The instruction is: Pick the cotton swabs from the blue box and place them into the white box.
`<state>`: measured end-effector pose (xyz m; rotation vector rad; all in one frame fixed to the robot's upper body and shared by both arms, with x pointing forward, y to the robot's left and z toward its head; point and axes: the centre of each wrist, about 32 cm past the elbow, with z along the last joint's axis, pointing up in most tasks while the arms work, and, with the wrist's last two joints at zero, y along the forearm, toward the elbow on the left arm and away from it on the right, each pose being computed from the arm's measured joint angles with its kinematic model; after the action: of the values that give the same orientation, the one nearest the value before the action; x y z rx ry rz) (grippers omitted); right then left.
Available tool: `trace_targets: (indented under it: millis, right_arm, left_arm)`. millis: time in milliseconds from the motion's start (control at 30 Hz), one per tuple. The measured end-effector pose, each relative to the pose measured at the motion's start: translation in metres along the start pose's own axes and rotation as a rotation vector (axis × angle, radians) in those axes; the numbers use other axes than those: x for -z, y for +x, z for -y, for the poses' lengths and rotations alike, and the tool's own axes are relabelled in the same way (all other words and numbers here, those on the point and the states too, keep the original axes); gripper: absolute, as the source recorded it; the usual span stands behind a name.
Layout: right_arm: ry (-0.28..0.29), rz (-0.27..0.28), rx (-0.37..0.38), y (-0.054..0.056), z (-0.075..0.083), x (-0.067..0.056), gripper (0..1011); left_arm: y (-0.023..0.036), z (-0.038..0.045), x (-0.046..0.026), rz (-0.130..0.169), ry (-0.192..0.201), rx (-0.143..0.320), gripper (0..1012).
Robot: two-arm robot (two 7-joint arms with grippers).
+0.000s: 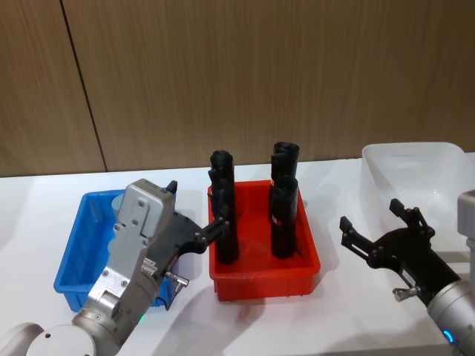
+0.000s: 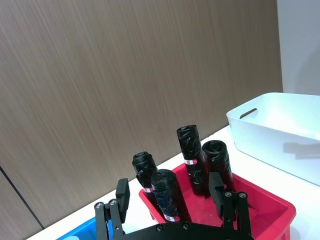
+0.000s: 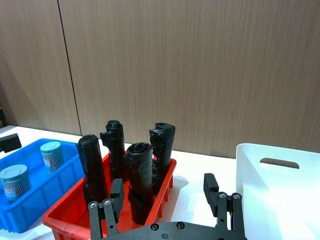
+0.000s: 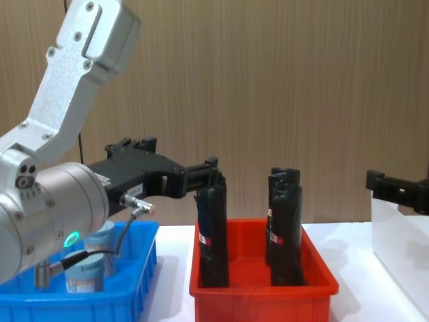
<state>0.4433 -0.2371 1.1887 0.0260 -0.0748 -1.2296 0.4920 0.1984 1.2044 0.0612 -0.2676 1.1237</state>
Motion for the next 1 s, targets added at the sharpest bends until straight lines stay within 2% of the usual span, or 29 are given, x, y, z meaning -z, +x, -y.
trace_targets:
  millis: [1000]
  right_arm:
    - [0.0, 0.0, 0.0, 0.0, 0.0, 0.0, 1002]
  left_arm:
    - [0.0, 0.0, 0.0, 0.0, 0.0, 0.0, 1003]
